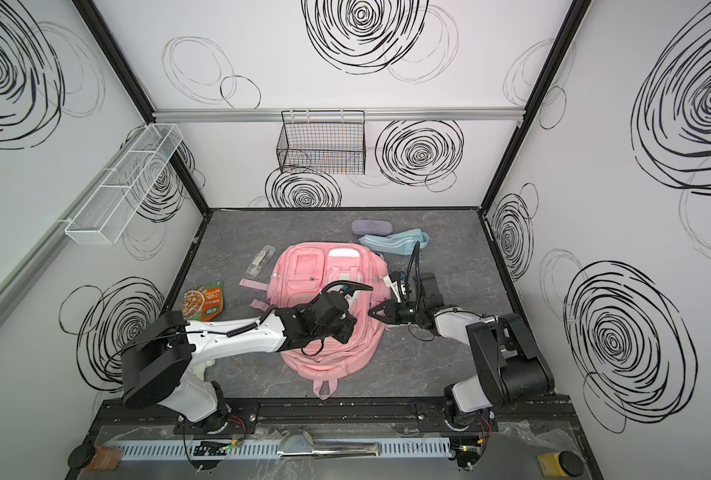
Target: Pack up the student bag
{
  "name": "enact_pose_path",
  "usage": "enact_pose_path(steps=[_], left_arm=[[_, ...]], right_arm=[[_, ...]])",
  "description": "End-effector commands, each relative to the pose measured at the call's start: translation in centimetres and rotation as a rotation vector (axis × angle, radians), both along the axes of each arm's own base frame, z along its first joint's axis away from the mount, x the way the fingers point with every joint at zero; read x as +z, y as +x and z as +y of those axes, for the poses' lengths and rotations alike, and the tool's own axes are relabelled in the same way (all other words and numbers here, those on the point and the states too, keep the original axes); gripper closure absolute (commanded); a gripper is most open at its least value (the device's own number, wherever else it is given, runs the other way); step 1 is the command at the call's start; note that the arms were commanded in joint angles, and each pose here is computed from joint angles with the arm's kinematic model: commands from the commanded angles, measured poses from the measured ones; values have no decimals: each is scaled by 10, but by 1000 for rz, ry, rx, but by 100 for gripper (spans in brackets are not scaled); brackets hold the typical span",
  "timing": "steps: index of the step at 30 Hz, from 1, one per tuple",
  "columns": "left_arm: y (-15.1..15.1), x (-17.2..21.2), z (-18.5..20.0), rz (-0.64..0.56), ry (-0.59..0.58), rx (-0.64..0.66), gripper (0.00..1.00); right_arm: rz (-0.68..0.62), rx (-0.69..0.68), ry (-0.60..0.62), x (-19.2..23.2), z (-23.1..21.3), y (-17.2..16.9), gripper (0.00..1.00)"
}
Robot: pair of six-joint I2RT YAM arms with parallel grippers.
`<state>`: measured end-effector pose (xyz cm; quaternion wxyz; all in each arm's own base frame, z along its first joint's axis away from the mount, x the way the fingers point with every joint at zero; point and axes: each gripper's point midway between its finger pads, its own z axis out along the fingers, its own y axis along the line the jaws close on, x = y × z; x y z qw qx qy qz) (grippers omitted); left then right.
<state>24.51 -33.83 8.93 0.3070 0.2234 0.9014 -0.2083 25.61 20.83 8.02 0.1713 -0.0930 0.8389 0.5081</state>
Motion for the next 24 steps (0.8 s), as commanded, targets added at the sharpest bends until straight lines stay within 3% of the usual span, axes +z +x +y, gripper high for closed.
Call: enact_pose_path(steps=[1, 7, 12, 18, 24], left_arm=[[2, 14, -4, -9, -68, 14, 100], [2, 16, -4, -11, -71, 18, 100], [2, 16, -2, -10, -65, 18, 100], [2, 17, -3, -10, -68, 18, 100], [2, 17, -4, -11, -72, 16, 100]], right_arm=[[-22, 0, 23, 2, 2, 4, 79], [0, -45, -60, -12, -7, 8, 78], [10, -49, -88, -17, -10, 6, 67], [14, -35, -73, -17, -7, 7, 69], [32, -7, -21, -13, 1, 5, 61]])
